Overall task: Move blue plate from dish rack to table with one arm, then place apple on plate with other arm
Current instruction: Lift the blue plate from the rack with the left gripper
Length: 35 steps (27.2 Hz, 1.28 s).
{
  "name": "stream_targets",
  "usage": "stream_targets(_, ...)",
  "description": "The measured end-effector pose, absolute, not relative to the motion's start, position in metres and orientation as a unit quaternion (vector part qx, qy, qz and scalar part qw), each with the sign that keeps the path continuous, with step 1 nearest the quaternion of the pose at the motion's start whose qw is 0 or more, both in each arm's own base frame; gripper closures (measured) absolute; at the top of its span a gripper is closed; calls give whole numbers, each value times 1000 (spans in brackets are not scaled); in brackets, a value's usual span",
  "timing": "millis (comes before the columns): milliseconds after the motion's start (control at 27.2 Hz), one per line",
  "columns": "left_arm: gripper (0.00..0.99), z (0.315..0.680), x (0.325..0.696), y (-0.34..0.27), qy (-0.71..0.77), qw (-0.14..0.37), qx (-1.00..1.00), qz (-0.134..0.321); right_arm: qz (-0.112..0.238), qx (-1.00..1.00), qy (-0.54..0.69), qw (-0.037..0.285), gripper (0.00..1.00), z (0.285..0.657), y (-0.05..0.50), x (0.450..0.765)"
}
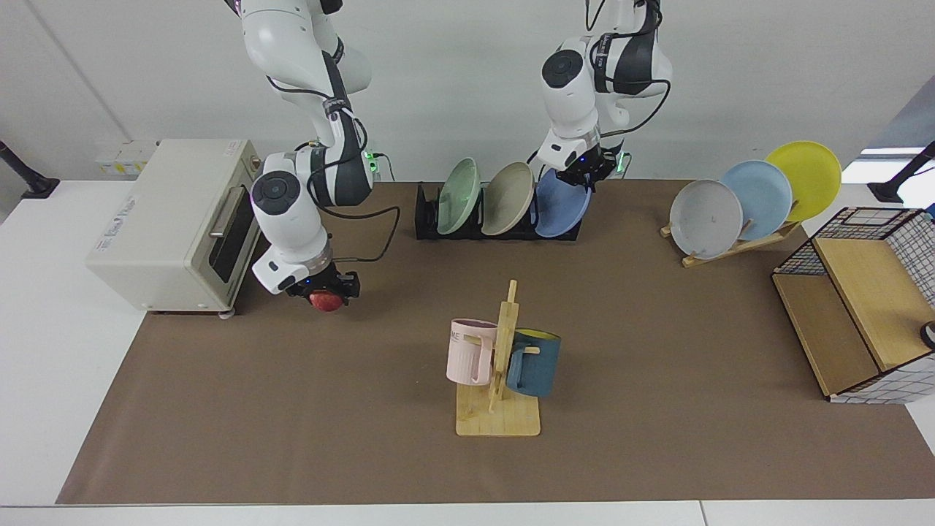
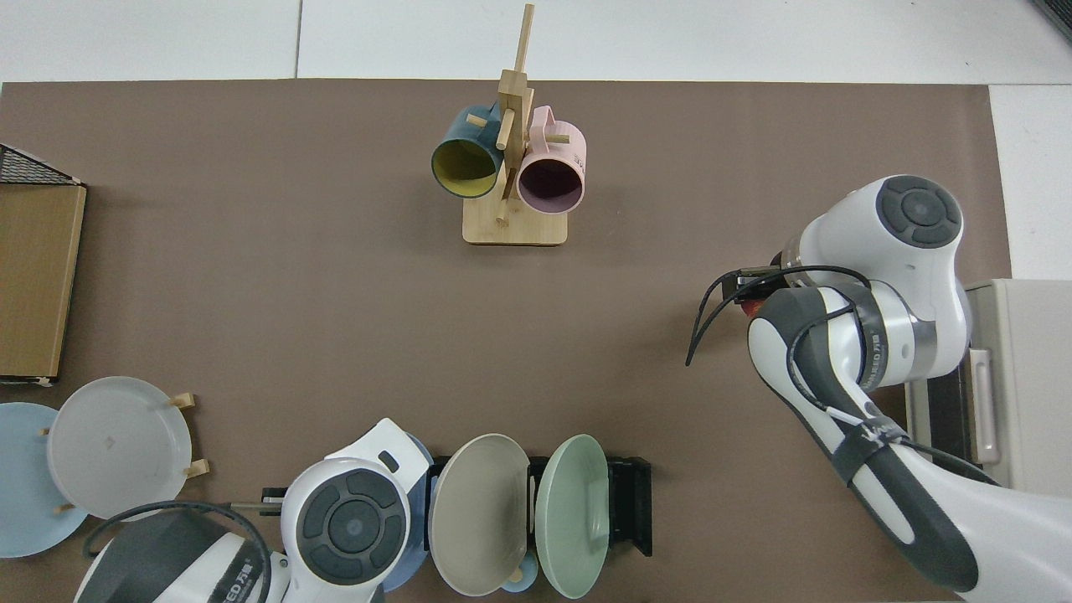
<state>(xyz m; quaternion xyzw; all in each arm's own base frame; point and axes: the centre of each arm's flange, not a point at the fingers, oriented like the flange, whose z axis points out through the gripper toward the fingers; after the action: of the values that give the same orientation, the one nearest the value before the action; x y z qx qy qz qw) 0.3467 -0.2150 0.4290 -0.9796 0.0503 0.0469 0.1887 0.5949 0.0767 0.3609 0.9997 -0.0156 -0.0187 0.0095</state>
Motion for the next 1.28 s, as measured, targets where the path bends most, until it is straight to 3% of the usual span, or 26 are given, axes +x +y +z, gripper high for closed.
stream_targets(440, 921, 485, 350, -232, 44, 213, -975, 45, -15, 1000, -11, 4, 278, 443, 76, 593)
stream_targets(734, 921, 531, 378, -222, 28, 237, -971, 20, -7, 1000, -17, 0, 278, 493, 67, 585)
stream_targets(917, 921, 553, 422, -202, -8, 210, -977, 21, 0, 1000, -22, -4, 278, 524, 59, 573)
stream_targets(1101, 921, 552, 468, -185, -75, 173, -982, 26, 12, 999, -30, -7, 278, 547, 48, 565)
stream_targets(1284, 921, 544, 500, -183, -154, 83, -984, 19, 14, 999, -28, -8, 278, 550, 47, 564)
